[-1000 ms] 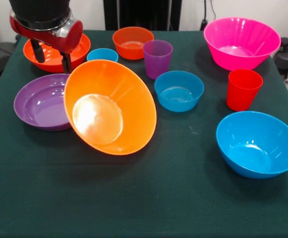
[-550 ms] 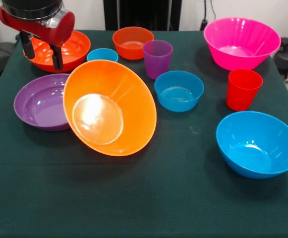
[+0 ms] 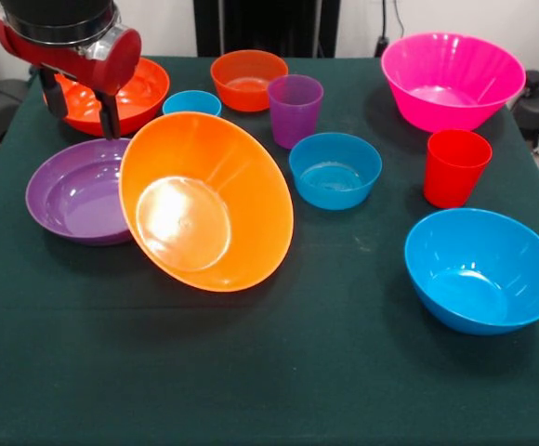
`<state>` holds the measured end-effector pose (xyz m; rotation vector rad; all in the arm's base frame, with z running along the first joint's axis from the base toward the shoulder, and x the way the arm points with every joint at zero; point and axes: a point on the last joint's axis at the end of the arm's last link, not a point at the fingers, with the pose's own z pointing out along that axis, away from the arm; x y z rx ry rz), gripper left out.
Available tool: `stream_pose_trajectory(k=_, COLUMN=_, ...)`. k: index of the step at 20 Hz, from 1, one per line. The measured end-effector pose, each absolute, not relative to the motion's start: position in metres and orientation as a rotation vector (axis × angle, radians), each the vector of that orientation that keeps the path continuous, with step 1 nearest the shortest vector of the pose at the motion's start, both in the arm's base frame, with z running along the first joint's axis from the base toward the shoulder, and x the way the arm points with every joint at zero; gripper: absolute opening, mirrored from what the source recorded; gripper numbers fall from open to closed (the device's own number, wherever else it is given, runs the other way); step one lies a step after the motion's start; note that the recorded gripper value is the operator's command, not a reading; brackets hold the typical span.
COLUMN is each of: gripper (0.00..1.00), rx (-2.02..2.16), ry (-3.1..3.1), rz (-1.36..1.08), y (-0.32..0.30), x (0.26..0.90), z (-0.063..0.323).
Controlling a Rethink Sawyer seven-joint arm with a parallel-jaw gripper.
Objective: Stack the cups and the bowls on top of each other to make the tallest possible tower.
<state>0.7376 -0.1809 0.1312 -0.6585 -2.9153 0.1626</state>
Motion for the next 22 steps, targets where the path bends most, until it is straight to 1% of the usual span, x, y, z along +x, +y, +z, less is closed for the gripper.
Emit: stream_pose_trajectory(k=22, gripper=1.00, rx=-0.706, ry=-3.003, rz=0.064, y=-0.163, x=0.760, z=0.138)
